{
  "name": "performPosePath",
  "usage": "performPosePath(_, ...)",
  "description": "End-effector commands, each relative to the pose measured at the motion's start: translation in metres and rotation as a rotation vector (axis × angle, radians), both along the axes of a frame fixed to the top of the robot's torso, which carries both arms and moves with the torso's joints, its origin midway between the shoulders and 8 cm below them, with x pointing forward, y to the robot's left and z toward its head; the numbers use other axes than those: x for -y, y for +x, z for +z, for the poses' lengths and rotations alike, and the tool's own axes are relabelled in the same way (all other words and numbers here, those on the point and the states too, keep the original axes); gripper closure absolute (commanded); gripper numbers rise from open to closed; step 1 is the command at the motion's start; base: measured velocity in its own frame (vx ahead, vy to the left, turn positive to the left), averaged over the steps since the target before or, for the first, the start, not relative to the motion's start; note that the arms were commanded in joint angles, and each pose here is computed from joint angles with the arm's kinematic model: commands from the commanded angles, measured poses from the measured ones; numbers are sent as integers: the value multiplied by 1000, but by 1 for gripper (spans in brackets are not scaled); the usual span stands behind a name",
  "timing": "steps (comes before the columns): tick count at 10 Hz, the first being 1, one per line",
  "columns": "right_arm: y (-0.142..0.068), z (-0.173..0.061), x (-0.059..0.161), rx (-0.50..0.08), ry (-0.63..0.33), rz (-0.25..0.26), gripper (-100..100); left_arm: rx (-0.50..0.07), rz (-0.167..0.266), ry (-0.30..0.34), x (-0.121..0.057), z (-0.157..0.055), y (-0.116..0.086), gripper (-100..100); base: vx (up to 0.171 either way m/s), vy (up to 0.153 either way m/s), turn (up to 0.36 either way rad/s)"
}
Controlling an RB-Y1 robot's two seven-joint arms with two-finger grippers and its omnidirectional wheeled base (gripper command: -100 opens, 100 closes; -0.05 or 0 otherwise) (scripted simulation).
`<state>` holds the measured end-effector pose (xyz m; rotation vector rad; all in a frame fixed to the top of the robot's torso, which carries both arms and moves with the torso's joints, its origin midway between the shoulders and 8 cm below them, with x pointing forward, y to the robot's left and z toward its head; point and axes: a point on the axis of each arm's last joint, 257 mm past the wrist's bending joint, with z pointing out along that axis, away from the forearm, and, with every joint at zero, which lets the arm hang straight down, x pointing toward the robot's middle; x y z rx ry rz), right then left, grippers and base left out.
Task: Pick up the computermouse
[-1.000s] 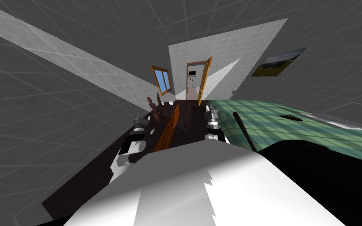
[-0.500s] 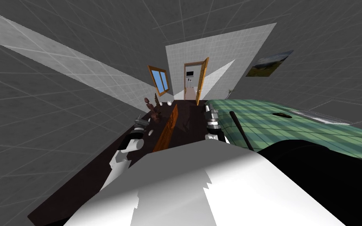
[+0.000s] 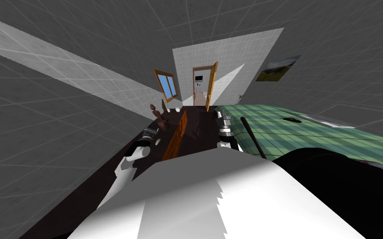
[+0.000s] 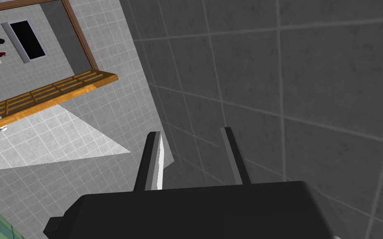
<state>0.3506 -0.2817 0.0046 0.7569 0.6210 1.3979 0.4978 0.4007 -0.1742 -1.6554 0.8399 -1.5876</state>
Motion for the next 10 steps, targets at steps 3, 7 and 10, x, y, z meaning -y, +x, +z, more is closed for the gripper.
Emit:
performPosePath(3,0,0,0,0,0,0,0,-113,38,-59,-29,-37,3,-100,25,5,-62)
performPosePath(7,0,0,0,0,0,0,0,-244,87,-137,-59,-81,-2,-100,40,10,-61)
performPosePath(10,0,0,0,0,0,0,0,-318,121,-179,-76,-108,-9,-100,27,12,-38)
